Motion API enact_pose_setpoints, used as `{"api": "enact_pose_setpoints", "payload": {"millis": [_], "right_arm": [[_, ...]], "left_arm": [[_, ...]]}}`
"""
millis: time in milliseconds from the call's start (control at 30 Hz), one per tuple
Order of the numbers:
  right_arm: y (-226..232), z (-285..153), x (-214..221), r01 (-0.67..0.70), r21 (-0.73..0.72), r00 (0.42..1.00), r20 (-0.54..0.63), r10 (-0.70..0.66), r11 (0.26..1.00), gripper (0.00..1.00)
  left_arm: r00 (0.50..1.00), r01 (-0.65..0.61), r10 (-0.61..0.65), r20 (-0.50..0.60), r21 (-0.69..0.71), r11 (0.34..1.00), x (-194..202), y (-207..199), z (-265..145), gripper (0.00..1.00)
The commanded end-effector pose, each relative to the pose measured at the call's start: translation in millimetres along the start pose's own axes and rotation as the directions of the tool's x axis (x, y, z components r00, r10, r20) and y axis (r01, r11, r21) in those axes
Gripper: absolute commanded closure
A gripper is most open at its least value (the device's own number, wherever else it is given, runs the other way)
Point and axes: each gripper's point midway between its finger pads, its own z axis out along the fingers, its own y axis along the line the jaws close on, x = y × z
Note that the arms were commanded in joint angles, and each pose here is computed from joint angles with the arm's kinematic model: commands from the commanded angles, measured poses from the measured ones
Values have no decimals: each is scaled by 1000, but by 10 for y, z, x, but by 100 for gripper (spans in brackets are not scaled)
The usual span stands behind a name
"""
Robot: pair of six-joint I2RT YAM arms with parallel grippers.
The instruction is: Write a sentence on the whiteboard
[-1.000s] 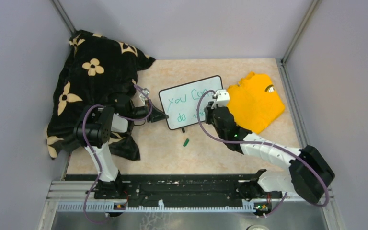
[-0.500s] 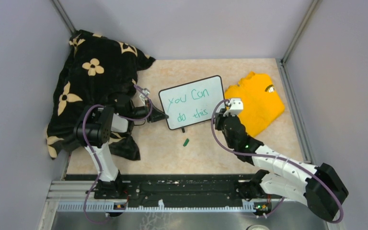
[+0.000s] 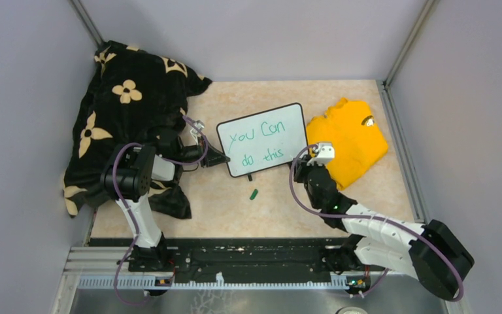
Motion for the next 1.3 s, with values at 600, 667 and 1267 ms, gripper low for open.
{"api": "enact_pose_setpoints", "payload": {"millis": [600, 667, 1267], "right_arm": [[48, 91, -178, -161, -86, 980, 101, 170, 983, 100], [61, 95, -174, -166, -95, 980, 96, 175, 982, 100], [-32, 239, 14, -228, -66, 972, 35, 231, 971, 100]], "left_arm": [[994, 102, -103, -27, -48, 994, 237, 116, 30, 100], [994, 102, -104, -25, -50, 993, 236, 120, 30, 100], [995, 97, -98, -20, -57, 994, 228, 130, 29, 100]]}}
